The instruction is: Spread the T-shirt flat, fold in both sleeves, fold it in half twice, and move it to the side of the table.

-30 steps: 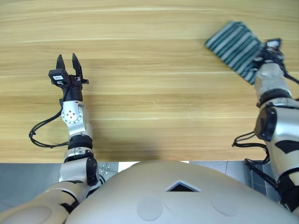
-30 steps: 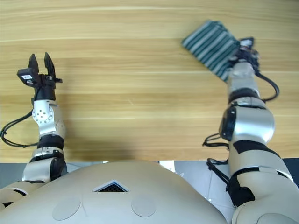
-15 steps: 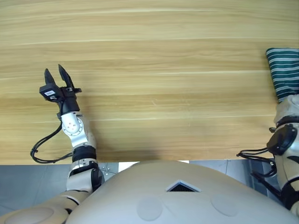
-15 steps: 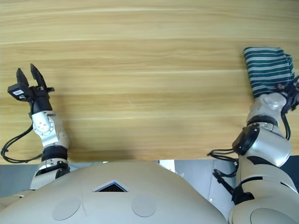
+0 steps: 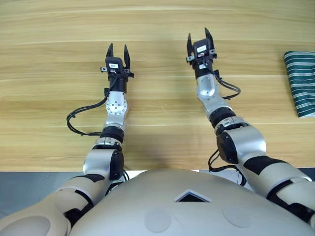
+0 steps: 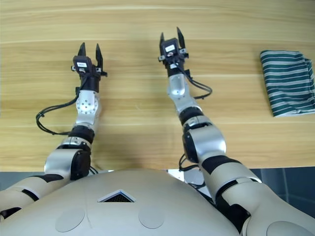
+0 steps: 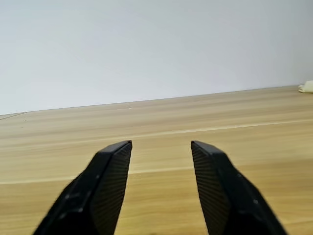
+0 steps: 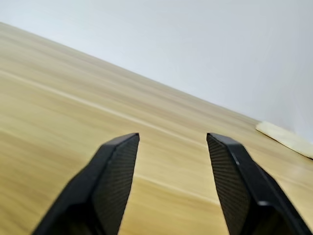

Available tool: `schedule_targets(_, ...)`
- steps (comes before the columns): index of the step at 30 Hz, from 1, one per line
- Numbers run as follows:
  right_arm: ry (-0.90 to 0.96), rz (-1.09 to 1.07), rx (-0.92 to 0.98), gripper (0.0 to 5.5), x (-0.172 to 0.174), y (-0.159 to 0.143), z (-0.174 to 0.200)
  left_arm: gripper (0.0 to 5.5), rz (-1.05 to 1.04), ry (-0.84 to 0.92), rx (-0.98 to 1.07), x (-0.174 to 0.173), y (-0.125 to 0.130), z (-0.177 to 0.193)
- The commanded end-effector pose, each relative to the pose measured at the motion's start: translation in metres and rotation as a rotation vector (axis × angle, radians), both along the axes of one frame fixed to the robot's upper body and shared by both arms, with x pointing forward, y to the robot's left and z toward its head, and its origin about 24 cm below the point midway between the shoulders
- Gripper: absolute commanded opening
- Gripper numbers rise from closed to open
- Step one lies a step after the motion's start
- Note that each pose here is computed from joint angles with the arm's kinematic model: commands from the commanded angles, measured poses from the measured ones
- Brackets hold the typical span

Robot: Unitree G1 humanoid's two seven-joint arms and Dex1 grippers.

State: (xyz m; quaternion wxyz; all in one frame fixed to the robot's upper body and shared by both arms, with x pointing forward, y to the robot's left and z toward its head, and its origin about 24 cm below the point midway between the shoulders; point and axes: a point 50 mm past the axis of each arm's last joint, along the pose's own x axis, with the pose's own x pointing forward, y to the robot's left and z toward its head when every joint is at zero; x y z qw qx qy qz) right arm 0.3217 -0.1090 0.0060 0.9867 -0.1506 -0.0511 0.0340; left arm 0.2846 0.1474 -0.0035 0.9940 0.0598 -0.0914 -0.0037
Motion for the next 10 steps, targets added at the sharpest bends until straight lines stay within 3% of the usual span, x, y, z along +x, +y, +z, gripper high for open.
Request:
schedule_targets(1, 0.013, -0.004, 0.01, 2.6, -0.003, -0.004, -0.003, 2.75, -0.03, 0.0, -0.015, -0.003, -0.005, -0.004)
schedule_targets(5, 0.007, -0.019, 0.006, 2.6, -0.006, -0.01, -0.005, 3.39, 0.014, 0.02, -0.039, 0.001, -0.005, -0.004)
schedule_targets(10, 0.014, -0.028, -0.013, 2.6, -0.004, -0.013, -0.005, 3.45, -0.011, 0.022, -0.093, 0.0, -0.014, -0.005)
